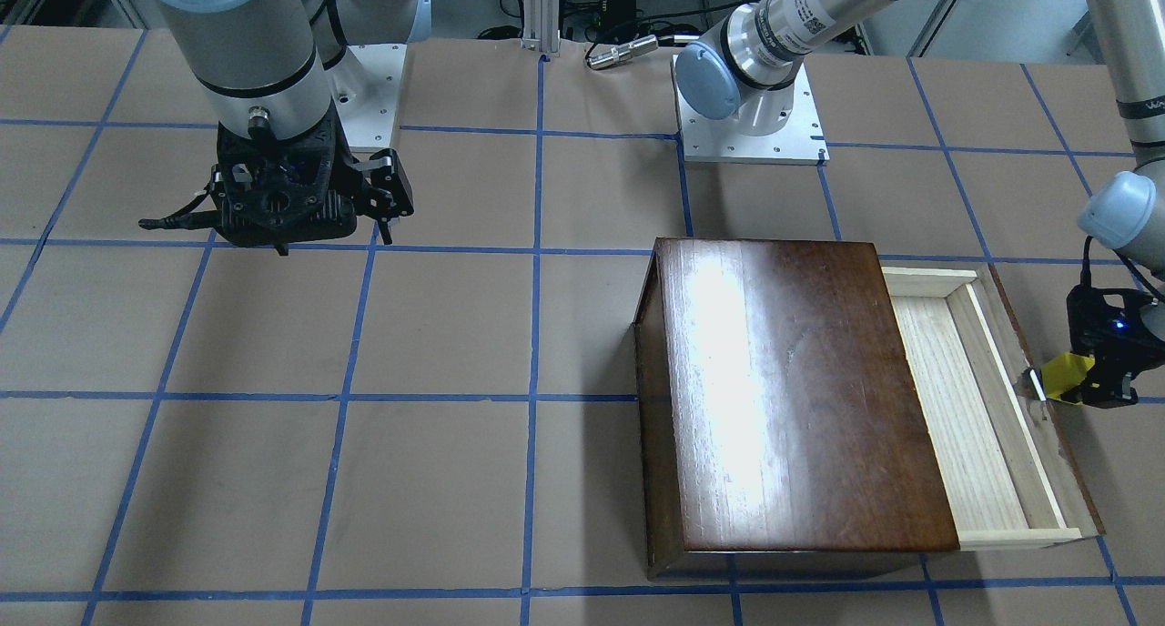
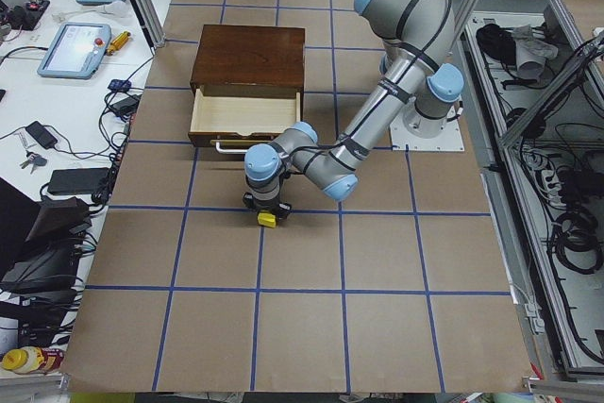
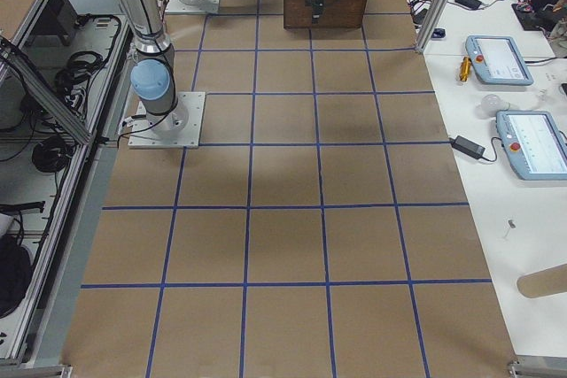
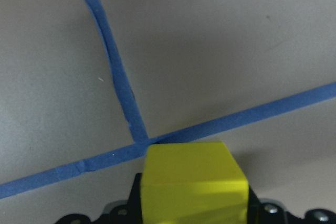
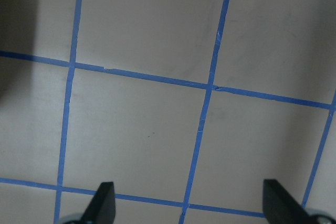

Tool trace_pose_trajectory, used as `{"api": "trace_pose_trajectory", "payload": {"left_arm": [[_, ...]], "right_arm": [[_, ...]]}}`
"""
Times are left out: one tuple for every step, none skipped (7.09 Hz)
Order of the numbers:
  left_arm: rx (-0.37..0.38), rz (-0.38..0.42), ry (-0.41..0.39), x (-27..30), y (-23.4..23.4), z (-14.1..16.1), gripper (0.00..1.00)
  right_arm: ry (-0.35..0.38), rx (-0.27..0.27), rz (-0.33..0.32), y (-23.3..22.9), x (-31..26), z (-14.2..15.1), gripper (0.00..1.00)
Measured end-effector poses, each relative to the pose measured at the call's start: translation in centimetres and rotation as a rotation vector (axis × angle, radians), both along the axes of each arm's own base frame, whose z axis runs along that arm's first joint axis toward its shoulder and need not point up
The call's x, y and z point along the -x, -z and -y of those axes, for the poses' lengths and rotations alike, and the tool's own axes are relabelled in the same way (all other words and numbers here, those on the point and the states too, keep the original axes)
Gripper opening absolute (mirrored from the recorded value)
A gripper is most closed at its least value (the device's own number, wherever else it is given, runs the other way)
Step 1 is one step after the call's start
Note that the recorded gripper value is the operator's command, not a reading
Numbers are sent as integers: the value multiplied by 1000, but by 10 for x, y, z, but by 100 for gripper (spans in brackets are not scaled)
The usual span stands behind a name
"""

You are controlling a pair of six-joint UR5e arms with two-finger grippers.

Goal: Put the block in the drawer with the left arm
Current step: 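Close the left gripper on the yellow cube and lift it, then carry the yellow cube into the open drawer and release it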

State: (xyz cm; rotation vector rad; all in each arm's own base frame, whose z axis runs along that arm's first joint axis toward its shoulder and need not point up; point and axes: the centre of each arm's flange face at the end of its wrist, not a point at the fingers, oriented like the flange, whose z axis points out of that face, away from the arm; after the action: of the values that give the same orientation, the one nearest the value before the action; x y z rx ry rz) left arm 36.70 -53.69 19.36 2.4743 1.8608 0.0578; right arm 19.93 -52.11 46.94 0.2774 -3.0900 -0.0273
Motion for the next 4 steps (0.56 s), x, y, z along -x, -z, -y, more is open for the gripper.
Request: {"api": "trace_pose_trajectory", "payload": {"left_arm": [[21, 17, -8, 2, -17, 3, 0], [47, 38, -44, 7, -42, 5, 0], [69, 52, -91, 17, -70, 7, 0], [83, 55, -131, 36, -101, 8, 0]], "right_arm": [[0, 0, 0, 0, 0, 0, 100], [0, 0, 0, 0, 0, 0, 100], [0, 0, 0, 0, 0, 0, 100], [0, 0, 0, 0, 0, 0, 100]]}}
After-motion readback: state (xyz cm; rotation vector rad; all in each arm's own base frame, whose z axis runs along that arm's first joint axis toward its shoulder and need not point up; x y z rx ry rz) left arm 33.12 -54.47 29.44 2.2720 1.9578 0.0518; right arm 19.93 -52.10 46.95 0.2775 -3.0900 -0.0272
